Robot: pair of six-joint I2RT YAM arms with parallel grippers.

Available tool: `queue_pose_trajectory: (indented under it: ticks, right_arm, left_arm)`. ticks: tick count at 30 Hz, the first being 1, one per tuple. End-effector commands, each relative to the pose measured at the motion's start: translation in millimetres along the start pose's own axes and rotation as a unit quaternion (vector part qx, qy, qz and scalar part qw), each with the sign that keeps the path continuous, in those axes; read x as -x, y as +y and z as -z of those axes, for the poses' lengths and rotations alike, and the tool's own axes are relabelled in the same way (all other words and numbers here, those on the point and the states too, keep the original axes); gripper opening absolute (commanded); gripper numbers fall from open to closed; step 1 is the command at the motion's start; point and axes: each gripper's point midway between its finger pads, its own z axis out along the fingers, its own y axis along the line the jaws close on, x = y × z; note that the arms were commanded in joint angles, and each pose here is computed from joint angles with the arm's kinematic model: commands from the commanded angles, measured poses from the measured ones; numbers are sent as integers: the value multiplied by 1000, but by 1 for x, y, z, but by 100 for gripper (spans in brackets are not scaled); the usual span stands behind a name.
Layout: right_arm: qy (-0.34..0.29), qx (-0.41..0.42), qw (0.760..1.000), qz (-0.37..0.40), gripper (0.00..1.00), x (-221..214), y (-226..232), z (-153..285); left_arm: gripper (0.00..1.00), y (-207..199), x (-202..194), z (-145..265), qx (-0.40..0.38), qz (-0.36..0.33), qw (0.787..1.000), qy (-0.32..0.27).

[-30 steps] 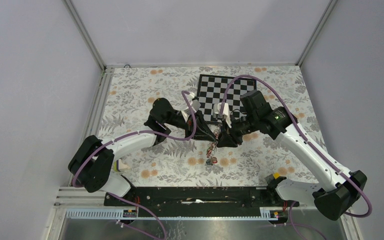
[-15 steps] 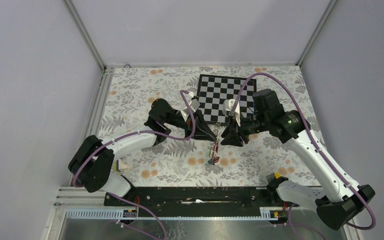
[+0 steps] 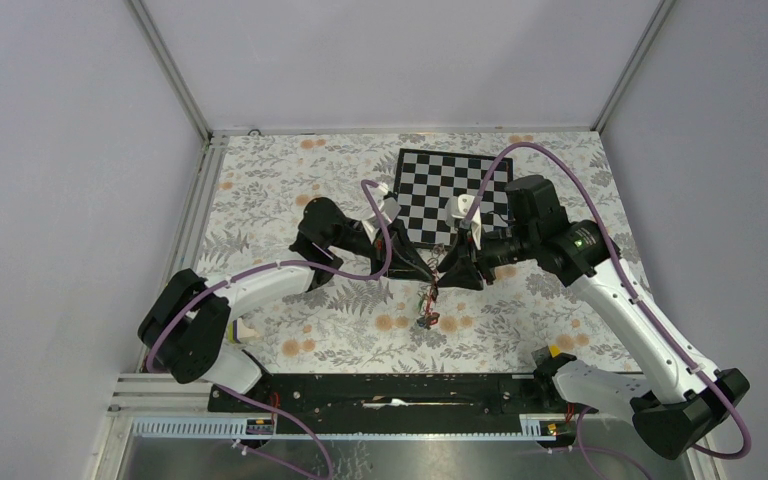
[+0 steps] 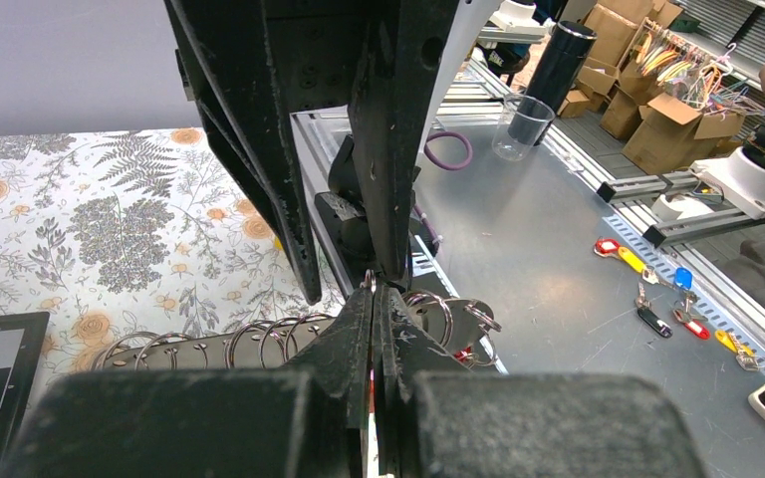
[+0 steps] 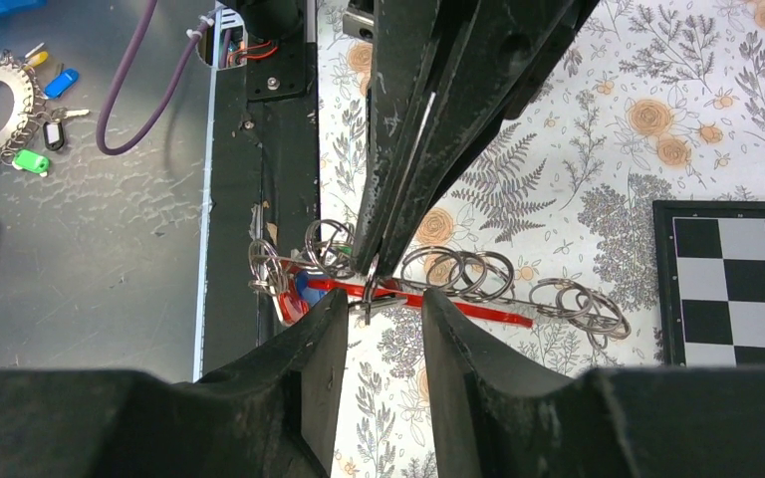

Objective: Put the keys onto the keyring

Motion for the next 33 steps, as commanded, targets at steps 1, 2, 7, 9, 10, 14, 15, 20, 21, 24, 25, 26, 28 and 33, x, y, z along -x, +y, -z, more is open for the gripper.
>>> queue_pose_trajectory:
  ticks: [1, 2, 7, 9, 10, 14, 15, 20, 21, 24, 25, 26, 28, 33]
  right_arm:
    - [-17, 14, 1000, -3, 38, 5, 1, -3]
    - [-16, 12, 1000, -3, 37, 4, 0, -4]
    - [-13, 11, 1000, -8, 34, -3, -2, -7]
    - [-12, 9, 1000, -9, 34, -5, -2, -7]
    - [-12, 8, 1000, -10, 34, -5, -2, -7]
    - [-13, 7, 1000, -12, 29, -4, -3, -7]
    - [-13, 7, 1000, -12, 27, -4, -3, -7]
    - [-14, 5, 1000, -14, 15, -2, -4, -7]
    - [-14, 3, 1000, -14, 10, -1, -5, -7]
    - [-7, -8, 1000, -13, 0, -3, -7, -5]
    - [-4, -16, 1000, -11, 0, -3, -9, -4]
    - [2, -24, 1000, -10, 0, -4, -11, -2]
    - [16, -42, 999, -11, 0, -5, -15, 2]
    - [79, -62, 995, -29, 0, -16, -21, 2]
  left_arm:
    - [0, 1, 12, -2, 0, -35, 999, -14]
    - [0, 1, 12, -2, 0, -34, 999, -14]
    - [0, 0, 13, -2, 0, -34, 999, -14]
    - [0, 0, 13, -2, 0, -35, 999, -14]
    - [0, 0, 12, -2, 0, -35, 999, -14]
    - [0, 1, 11, -2, 2, -33, 999, -14]
    - [0, 1, 11, -2, 2, -34, 999, -14]
    - [0, 1, 9, -2, 2, -34, 999, -11]
    - [0, 1, 9, -1, 3, -34, 999, -11]
    - [0, 3, 8, 1, 7, -34, 999, -8]
    - [0, 4, 7, 1, 8, -35, 999, -6]
    - [2, 5, 7, 2, 10, -37, 999, -5]
    - [8, 8, 8, 4, 15, -44, 999, -1]
    - [24, 24, 12, 6, 52, -40, 998, 15]
